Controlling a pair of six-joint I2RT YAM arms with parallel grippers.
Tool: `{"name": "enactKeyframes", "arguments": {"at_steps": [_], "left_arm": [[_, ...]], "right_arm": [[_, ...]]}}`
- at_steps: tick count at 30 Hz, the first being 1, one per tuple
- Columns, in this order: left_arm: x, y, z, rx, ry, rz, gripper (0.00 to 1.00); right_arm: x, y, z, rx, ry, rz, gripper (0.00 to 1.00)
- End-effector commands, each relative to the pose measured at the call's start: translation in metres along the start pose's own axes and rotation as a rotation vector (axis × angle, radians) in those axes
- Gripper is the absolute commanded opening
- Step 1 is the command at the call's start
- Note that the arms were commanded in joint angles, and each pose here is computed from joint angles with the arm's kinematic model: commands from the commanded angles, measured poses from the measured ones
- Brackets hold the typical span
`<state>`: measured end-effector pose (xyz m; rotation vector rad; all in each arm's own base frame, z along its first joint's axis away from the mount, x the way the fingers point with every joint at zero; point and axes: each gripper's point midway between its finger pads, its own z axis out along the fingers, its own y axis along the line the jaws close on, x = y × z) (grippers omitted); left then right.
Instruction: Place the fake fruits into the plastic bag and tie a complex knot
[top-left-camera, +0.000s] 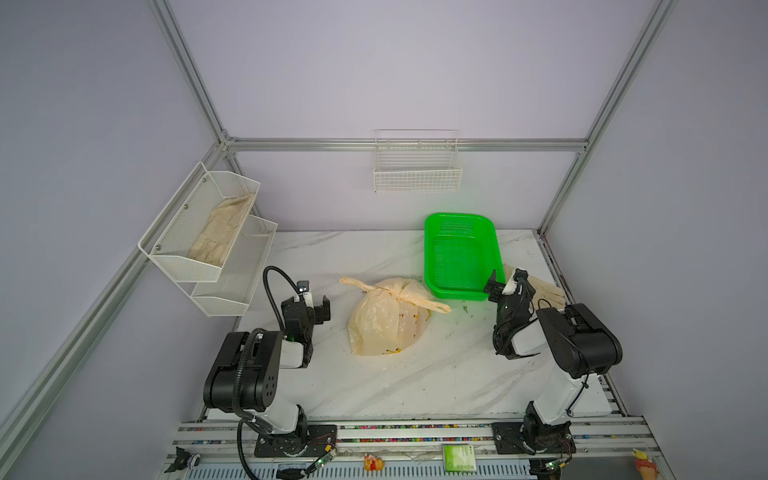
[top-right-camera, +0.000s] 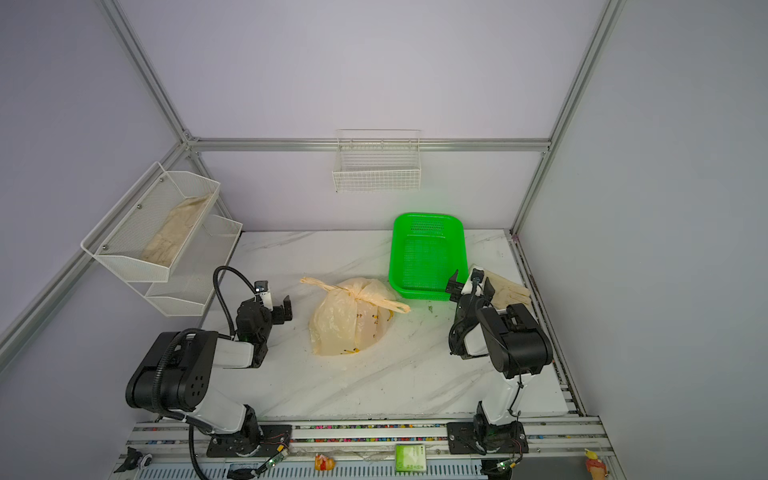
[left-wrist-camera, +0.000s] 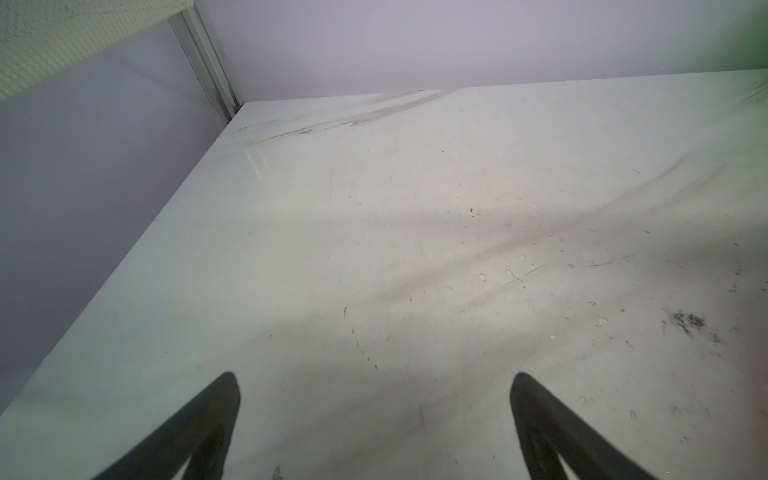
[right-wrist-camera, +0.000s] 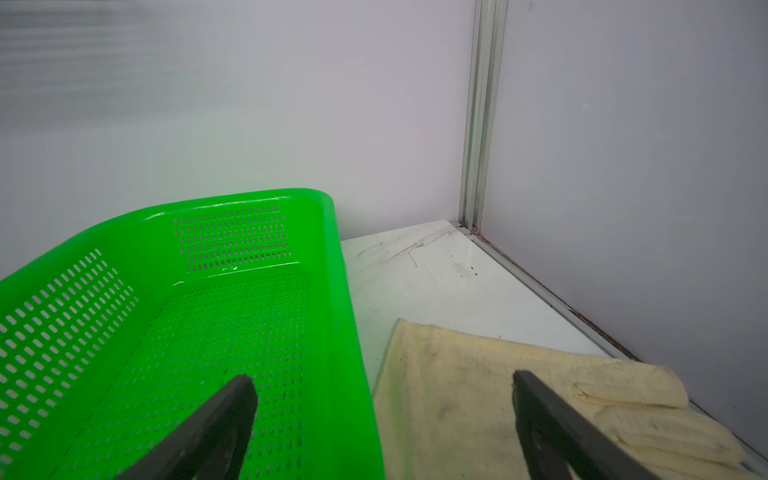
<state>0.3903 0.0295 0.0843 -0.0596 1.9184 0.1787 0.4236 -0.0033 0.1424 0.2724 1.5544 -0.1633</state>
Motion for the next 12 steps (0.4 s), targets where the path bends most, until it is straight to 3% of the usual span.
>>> {"name": "enactKeyframes", "arguments": {"at_steps": [1,12], "left_arm": [[-0.0297,0.0022,0.0022,-0.002,-0.097,-0.032,1.0],[-0.0291,0.0022,0.0023,-0.002,-0.094,-0.032,1.0]], "right_arm": [[0.002,-0.0021,0.0012,0.009,0.008,-0.021,0.97],[0.0028,-0.0012,0.0016,0.007,0.013,-0.02,0.97]]}}
